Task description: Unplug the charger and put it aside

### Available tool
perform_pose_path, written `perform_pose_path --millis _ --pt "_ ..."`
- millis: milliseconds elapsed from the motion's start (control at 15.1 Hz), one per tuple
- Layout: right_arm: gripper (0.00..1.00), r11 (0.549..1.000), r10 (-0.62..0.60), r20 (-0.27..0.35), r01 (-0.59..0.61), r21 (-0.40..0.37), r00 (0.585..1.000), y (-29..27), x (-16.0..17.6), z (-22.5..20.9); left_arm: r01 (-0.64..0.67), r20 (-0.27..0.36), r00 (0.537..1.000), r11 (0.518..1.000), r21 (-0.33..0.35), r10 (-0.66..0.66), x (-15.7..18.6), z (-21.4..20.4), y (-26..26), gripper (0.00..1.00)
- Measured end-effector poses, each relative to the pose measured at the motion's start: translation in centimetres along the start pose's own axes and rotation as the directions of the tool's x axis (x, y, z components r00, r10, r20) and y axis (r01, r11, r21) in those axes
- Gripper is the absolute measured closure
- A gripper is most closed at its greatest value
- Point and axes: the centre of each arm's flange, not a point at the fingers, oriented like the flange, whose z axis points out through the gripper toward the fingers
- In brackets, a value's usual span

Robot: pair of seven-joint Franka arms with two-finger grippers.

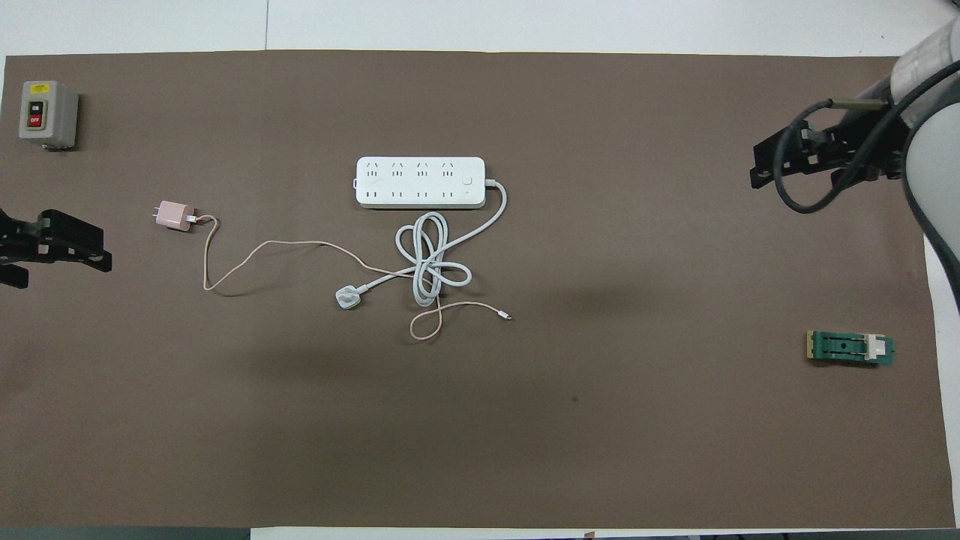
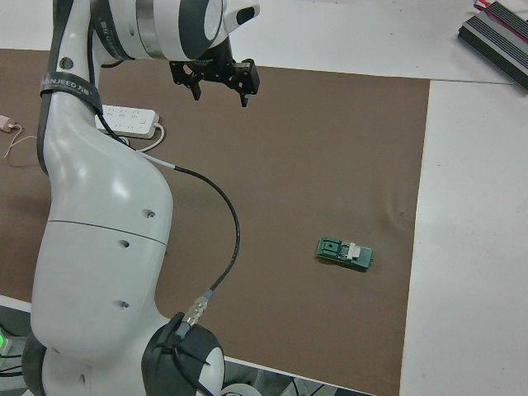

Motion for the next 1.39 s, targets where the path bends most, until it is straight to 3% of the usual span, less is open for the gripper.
perform_pose_path --millis 132,463,727,992,1388 --pt "0.00 0.999 -0.038 0.017 0.039 -0.031 0.999 1.7 -1.6 -1.0 -0.029 0.000 1.000 1.000 0.004 0.029 -0.2 0.3 1.1 0.00" --pt "0.00 0.997 -0.004 0.080 0.009 -0.070 0.997 5.5 -6.0 -0.7 -0.051 -0.056 0.997 0.999 0.001 0.051 0.4 -0.1 1.4 0.00" --pt "0.00 0.996 -0.008 0.063 0.014 -0.093 0.998 4.7 -7.6 0.7 -0.043 -0.081 0.996 0.999 -0.001 0.043 0.7 -0.4 0.9 0.00" --pt "0.00 0.995 0.010 0.002 -0.009 -0.099 1.000 4.0 -7.1 0.4 -0.041 -0.122 0.992 0.999 -0.005 0.040 1.1 -0.9 0.6 0.00" --pt "0.00 0.993 0.058 -0.039 -0.062 -0.100 0.998 3.3 -7.2 -0.9 -0.040 -0.144 0.989 0.999 0.002 0.040 1.3 -1.2 0.4 0.00"
